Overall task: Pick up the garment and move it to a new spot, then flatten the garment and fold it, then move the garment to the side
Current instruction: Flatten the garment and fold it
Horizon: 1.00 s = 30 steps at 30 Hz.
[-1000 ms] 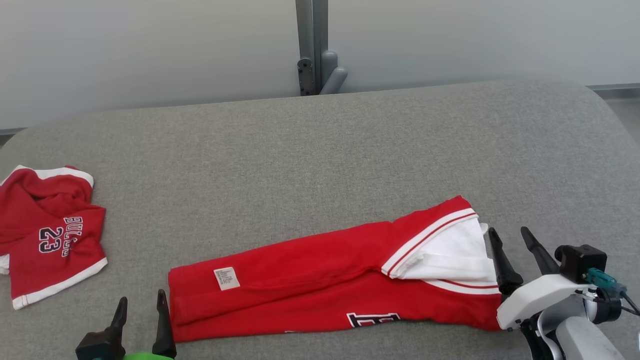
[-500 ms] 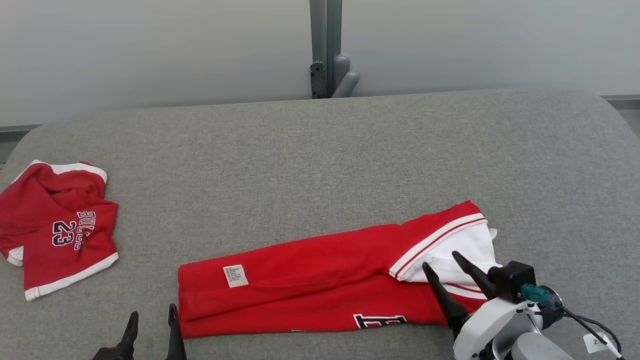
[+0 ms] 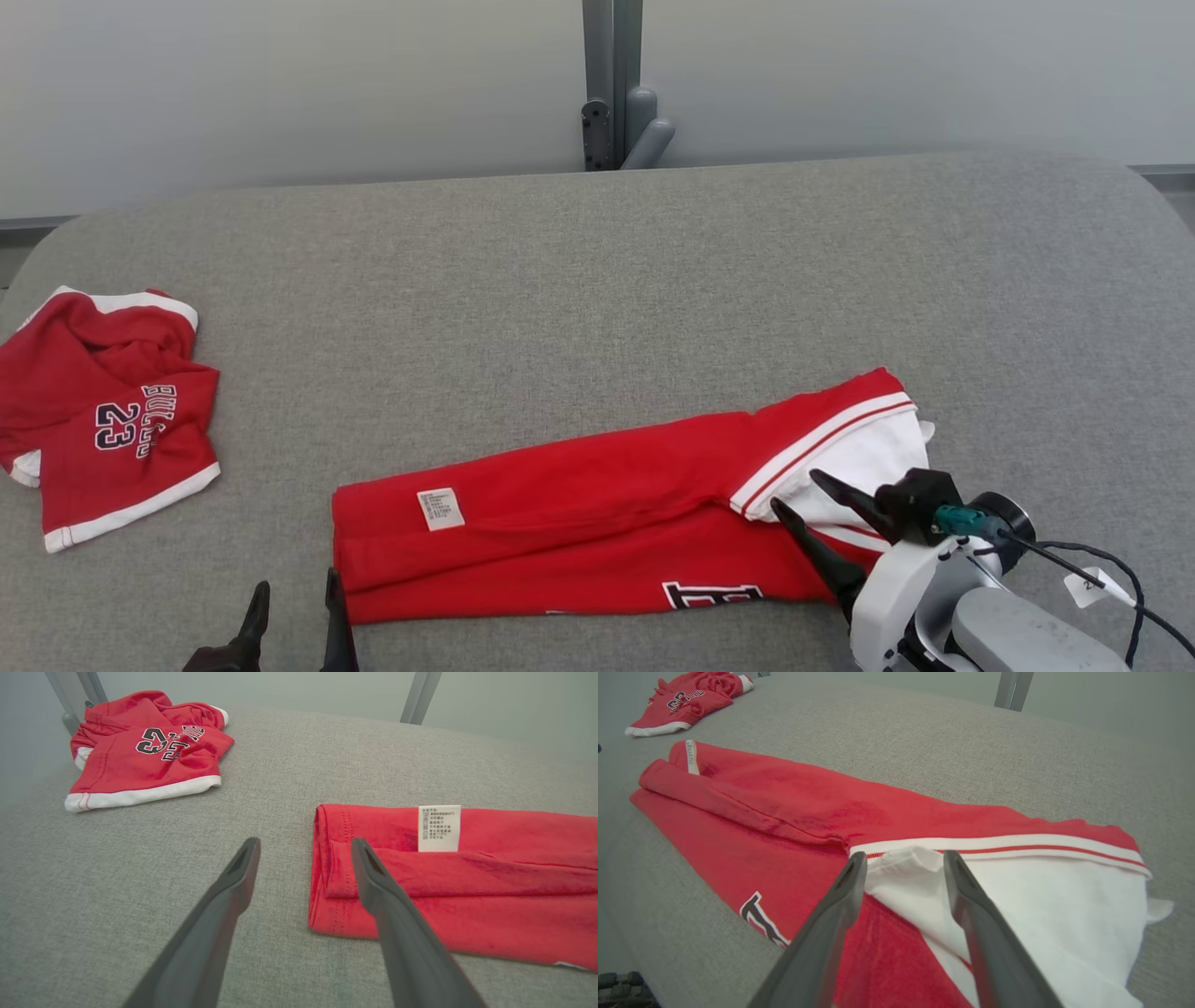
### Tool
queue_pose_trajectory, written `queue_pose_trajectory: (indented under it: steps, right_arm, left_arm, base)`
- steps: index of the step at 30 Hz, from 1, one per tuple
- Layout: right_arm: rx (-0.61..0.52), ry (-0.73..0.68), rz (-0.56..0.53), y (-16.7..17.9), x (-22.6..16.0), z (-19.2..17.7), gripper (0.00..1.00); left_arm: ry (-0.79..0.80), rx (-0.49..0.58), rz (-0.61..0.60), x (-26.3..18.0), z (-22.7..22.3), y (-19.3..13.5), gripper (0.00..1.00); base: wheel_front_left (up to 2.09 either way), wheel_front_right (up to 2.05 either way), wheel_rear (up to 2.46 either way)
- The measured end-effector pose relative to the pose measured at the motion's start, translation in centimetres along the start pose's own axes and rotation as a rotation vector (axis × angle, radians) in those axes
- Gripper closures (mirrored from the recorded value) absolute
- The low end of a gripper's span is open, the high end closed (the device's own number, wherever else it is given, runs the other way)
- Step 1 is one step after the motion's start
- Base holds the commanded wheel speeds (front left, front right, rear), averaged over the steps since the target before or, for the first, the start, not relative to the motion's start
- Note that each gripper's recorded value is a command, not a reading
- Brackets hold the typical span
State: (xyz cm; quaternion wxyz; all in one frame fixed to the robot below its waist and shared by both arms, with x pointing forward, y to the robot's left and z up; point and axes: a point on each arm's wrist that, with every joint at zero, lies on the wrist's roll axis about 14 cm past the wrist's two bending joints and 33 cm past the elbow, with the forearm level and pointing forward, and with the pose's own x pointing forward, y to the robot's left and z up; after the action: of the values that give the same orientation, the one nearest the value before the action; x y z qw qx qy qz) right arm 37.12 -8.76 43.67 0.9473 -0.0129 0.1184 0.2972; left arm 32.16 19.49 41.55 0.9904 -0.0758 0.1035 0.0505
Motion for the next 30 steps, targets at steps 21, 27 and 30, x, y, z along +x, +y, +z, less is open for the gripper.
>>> queue_pose_trajectory:
  steps: [21,27,30]
  right_arm:
    - [0.078,0.017,0.020,0.1,0.4,-0.1,1.00]
    - [0.136,0.012,0.019,1.5,-1.4,-1.2,1.00]
    - [0.167,0.038,0.005,1.9,-2.5,-2.5,0.57]
  left_arm:
    - [0.014,-0.017,0.010,0.3,-0.4,0.1,0.00]
    - [0.007,-0.015,-0.016,0.8,0.0,-0.7,0.00]
    - [0.010,-0.014,-0.032,1.0,-0.1,-1.2,0.00]
  base:
    - [0.00,0.00,0.00]
    - [0.00,0.00,0.00]
    - [0.00,0.00,0.00]
